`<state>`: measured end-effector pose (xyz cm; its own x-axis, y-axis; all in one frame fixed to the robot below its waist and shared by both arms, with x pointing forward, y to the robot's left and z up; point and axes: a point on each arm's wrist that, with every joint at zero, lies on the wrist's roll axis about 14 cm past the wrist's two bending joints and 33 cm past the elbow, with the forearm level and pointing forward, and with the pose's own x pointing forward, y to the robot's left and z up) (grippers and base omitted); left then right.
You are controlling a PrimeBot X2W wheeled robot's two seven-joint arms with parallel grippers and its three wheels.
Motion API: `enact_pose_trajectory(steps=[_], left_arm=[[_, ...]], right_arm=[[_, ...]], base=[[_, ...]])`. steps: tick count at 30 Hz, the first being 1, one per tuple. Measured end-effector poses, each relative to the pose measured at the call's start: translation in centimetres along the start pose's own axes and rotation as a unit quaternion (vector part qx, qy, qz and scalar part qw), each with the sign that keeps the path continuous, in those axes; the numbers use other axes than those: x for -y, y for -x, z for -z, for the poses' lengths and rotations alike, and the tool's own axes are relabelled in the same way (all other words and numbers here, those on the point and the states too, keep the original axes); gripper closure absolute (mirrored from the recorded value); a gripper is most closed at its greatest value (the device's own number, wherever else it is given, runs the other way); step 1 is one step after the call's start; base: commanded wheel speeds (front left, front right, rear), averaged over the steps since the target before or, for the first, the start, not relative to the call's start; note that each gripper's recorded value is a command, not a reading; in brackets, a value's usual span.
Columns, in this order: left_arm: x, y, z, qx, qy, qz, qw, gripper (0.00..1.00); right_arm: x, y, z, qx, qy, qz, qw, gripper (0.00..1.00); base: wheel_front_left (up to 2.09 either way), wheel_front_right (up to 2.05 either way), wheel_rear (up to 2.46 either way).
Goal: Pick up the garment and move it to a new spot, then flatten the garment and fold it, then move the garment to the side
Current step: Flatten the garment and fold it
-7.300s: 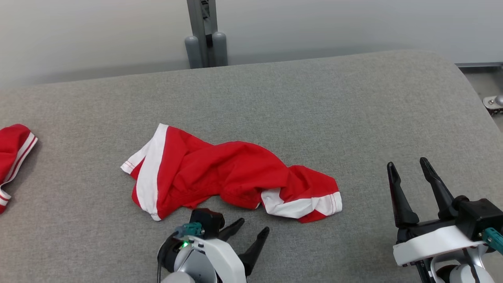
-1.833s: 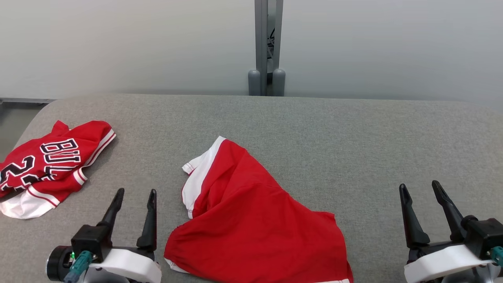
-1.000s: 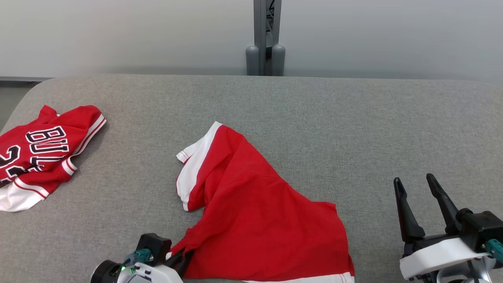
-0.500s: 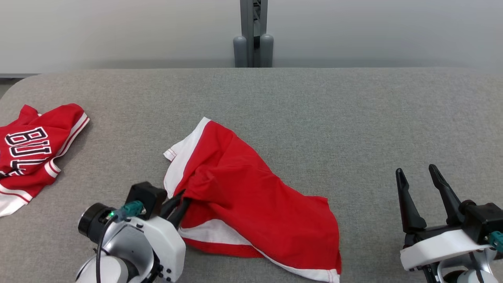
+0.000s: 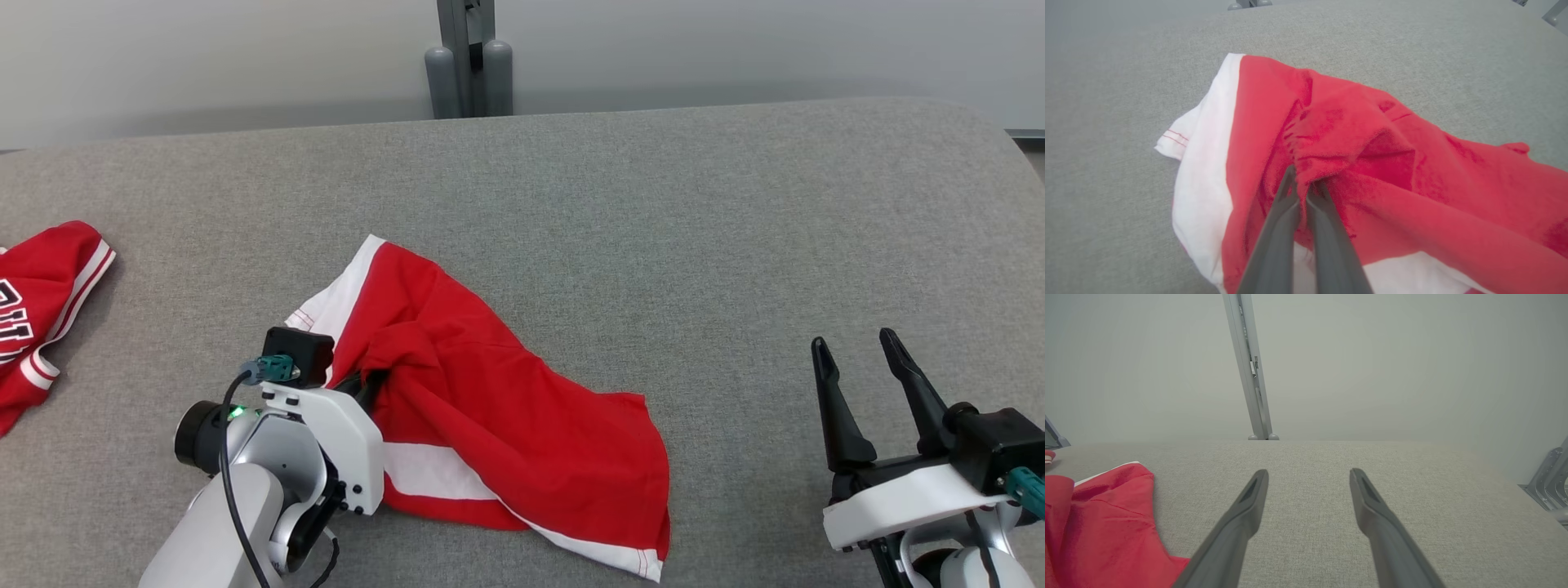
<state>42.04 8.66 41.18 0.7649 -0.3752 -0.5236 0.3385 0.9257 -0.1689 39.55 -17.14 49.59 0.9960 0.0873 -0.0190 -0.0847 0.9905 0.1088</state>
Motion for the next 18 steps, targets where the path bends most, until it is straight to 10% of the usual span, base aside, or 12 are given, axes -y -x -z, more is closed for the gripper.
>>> enact_pose_trajectory(steps=[18], left_arm=[[-3.5, 5.4, -1.6, 0.108, 0.039, -0.079, 0.99, 0.0]], right_arm=[[-2.0, -0.8, -1.1, 0.018, -0.003, -0.03, 0.999, 0.0]], base=[[0.0, 0.0, 0.0]])
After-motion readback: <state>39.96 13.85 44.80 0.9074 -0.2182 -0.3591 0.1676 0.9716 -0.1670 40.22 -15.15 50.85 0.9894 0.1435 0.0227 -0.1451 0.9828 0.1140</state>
